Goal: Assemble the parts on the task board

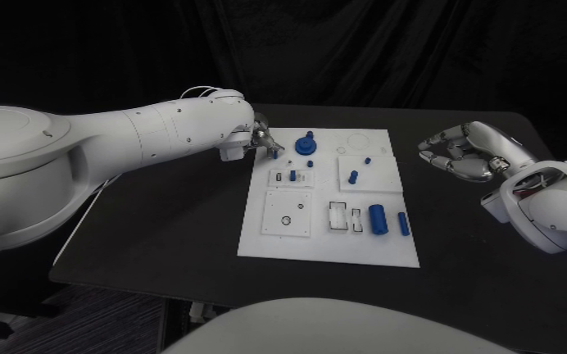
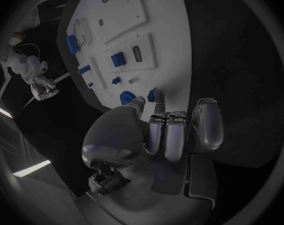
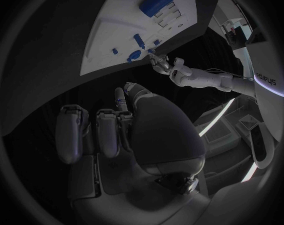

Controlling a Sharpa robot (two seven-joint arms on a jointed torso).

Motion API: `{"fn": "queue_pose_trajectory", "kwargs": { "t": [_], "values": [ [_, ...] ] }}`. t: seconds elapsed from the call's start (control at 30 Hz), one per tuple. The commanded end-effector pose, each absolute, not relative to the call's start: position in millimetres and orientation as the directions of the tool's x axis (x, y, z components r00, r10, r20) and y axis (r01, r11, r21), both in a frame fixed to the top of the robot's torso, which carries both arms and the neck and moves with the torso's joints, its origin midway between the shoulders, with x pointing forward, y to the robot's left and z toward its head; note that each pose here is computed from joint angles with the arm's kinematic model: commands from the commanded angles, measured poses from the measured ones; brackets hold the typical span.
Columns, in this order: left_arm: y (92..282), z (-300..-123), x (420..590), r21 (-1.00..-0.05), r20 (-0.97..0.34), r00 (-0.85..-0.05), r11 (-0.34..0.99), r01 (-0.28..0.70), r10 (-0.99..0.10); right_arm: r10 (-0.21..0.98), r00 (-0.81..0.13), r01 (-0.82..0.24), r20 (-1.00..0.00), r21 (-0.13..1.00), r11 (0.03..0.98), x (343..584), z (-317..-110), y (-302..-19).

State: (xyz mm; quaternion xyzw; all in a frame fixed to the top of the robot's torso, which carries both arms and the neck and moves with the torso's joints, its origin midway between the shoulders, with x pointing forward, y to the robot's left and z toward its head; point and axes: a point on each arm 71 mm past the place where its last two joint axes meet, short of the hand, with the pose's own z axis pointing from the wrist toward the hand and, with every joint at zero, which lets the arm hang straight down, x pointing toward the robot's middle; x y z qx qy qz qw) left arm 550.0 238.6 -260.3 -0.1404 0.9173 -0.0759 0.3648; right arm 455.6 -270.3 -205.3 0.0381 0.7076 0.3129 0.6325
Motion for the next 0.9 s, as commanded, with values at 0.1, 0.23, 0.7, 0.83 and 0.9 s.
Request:
{"fn": "queue_pose_trajectory", "kwargs": {
  "t": [0.1,0.23,0.7,0.83,0.9],
  "values": [
    [235.6,-261.3,549.8,-0.261,-0.646,-0.692,0.945,-0.196,-0.322,0.447,-0.209,-0.330,-0.870,0.493,0.805,455.1,-207.2,-270.1],
    [236.3,-261.8,550.2,-0.262,-0.648,-0.689,0.944,-0.198,-0.324,0.446,-0.210,-0.330,-0.870,0.493,0.805,455.0,-207.3,-270.1],
    [237.0,-262.5,550.8,-0.265,-0.653,-0.682,0.943,-0.203,-0.330,0.445,-0.214,-0.327,-0.870,0.493,0.806,455.2,-207.6,-270.0],
    [236.8,-262.2,551.1,-0.269,-0.658,-0.676,0.942,-0.200,-0.332,0.444,-0.216,-0.325,-0.869,0.493,0.807,455.2,-207.8,-270.1],
    [236.4,-262.0,551.2,-0.270,-0.662,-0.674,0.943,-0.196,-0.329,0.444,-0.216,-0.324,-0.870,0.493,0.808,455.2,-207.9,-270.3]
  ]
}}
